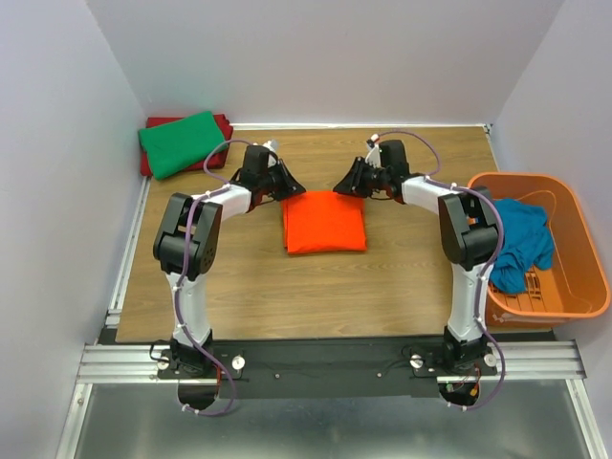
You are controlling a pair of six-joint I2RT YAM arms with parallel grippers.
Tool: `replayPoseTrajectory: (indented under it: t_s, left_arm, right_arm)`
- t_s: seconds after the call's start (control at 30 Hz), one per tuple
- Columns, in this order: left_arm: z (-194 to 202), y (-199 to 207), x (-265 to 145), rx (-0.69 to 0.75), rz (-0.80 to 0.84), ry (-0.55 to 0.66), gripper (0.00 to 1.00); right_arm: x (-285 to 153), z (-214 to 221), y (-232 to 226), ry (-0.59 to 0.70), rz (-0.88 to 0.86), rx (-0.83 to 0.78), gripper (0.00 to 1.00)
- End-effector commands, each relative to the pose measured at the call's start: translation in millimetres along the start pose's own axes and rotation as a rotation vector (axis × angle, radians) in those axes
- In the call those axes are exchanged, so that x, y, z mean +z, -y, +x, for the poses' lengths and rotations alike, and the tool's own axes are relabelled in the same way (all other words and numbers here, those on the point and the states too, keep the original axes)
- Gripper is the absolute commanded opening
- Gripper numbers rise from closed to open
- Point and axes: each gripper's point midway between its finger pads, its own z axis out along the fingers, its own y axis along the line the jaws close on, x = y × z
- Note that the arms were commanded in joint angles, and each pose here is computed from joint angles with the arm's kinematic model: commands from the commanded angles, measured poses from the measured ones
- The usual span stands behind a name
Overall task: Fold and stack the t-shirts
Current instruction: Smooth out wrinkles on the folded tshirt
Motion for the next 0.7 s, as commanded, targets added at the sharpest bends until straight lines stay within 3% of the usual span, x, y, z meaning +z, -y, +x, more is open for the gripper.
replayPoseTrajectory:
  t_s: [0.0,0.27,0.67]
  left_arm:
    - [0,-16,11,-0.024,-0.012,-0.008,0.06]
    - [9,-78,11,-0.109,-0.095,-0.018,0.04]
    - [-27,-70,-12,-0.096,-0.037,0.043,0.11]
  right_arm:
    - [13,16,21,-0.022,0.034,0.033,0.34]
    - [16,26,77,-0.043,0.107,0.139,0.33]
    - [5,15,78,-0.043,0.063,0.180,0.33]
